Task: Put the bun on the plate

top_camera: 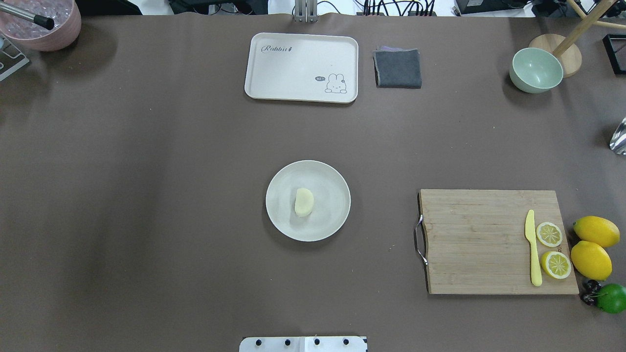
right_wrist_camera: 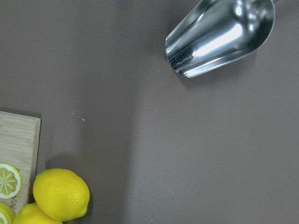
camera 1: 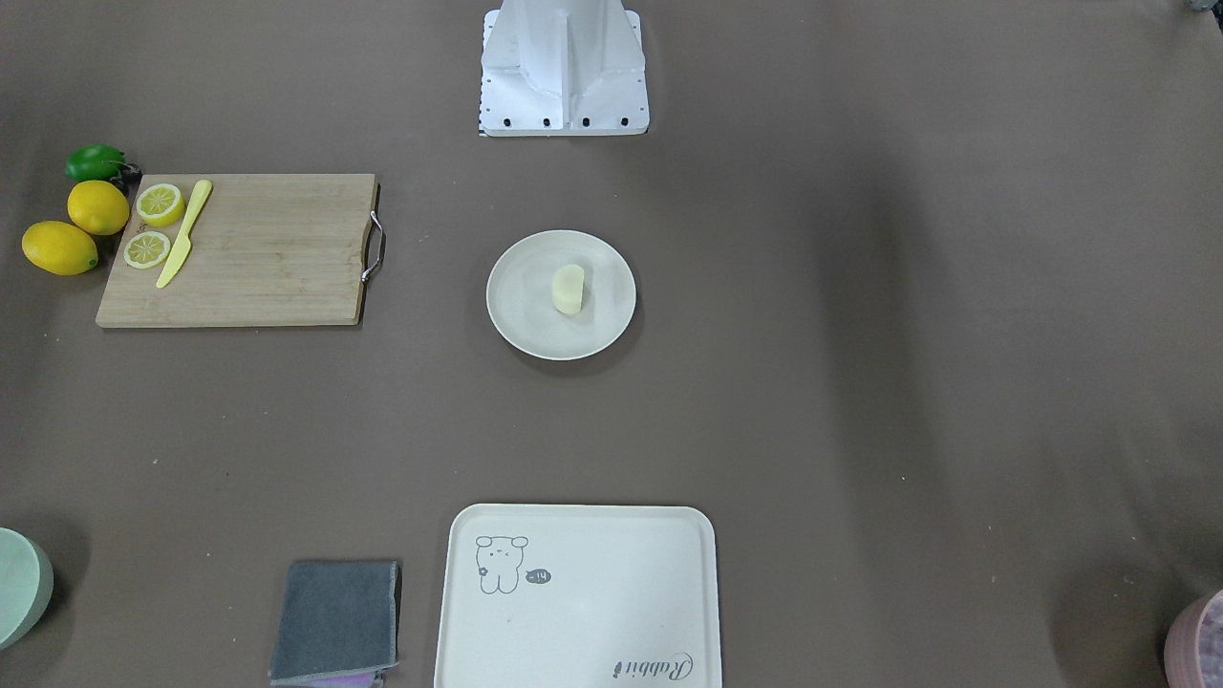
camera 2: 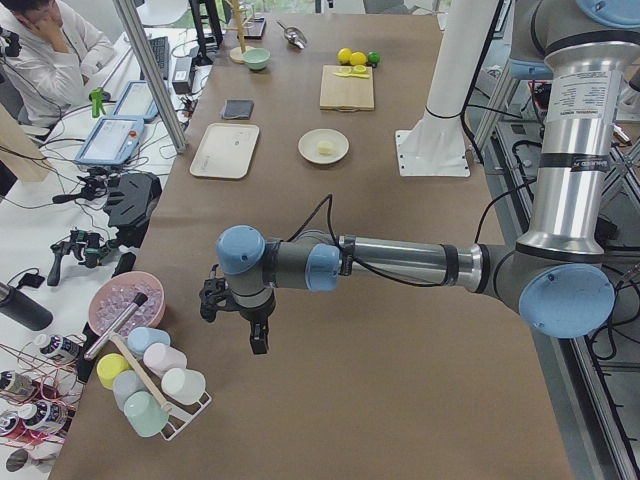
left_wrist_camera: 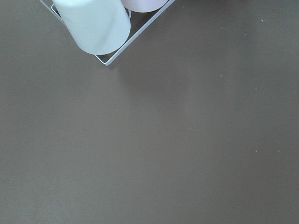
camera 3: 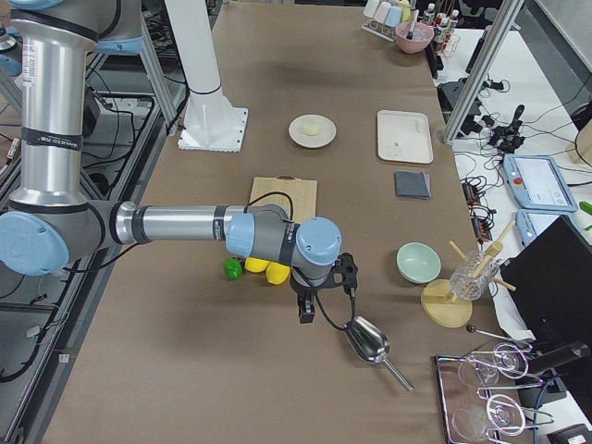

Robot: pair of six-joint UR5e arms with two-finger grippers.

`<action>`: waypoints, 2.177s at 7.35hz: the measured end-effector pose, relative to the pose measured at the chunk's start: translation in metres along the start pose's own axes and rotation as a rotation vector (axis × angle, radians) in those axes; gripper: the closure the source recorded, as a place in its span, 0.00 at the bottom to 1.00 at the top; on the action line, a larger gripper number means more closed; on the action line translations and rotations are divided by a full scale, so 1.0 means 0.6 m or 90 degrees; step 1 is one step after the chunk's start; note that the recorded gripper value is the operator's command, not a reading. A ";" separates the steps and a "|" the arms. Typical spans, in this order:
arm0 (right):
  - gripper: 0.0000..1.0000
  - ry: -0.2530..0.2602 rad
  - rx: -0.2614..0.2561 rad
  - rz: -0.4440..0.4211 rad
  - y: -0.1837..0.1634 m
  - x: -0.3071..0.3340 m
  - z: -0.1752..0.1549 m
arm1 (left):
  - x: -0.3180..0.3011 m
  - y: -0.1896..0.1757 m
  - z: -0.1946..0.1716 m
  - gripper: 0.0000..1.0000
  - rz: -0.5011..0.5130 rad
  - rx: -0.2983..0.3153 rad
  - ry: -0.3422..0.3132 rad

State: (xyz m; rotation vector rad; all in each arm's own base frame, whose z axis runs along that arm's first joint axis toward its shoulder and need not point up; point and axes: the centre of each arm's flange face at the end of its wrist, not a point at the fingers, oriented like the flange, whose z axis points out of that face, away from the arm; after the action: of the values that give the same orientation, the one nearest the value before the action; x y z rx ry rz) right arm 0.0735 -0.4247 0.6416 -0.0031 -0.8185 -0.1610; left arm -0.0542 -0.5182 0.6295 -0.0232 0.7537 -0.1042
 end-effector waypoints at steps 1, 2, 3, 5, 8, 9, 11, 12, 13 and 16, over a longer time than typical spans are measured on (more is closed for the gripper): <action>0.00 0.004 0.006 -0.007 -0.001 -0.003 -0.003 | -0.001 0.001 0.001 0.01 0.000 -0.001 0.000; 0.00 0.004 0.008 -0.009 0.000 -0.004 -0.004 | 0.000 0.001 0.001 0.01 0.000 -0.001 0.000; 0.00 0.004 0.009 -0.010 0.000 -0.005 -0.005 | 0.000 0.000 0.001 0.01 0.000 -0.001 0.000; 0.00 0.005 0.009 -0.011 0.000 -0.005 -0.005 | 0.002 -0.001 0.000 0.01 0.002 0.000 0.000; 0.00 0.005 0.008 -0.010 0.001 -0.004 -0.003 | 0.004 -0.001 -0.002 0.01 0.003 0.002 0.001; 0.00 0.005 0.009 -0.010 0.001 -0.004 -0.004 | 0.004 -0.001 -0.003 0.01 0.004 0.003 0.001; 0.00 0.006 0.009 -0.011 0.000 -0.004 -0.004 | 0.005 0.000 -0.004 0.01 0.005 0.004 0.002; 0.00 0.006 0.010 -0.012 0.000 -0.005 -0.005 | 0.005 0.000 -0.004 0.01 0.005 0.004 0.002; 0.00 0.006 0.011 -0.013 -0.001 -0.006 -0.007 | 0.005 0.000 -0.004 0.01 0.005 0.004 0.002; 0.00 0.007 0.014 -0.016 -0.002 -0.011 -0.011 | 0.005 0.000 -0.003 0.01 0.005 0.003 0.001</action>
State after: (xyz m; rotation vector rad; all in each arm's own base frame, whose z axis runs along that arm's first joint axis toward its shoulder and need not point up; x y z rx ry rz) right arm 0.0737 -0.4252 0.6324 0.0295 -0.8095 -0.1758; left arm -0.0535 -0.5182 0.6262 -0.0148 0.7558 -0.0982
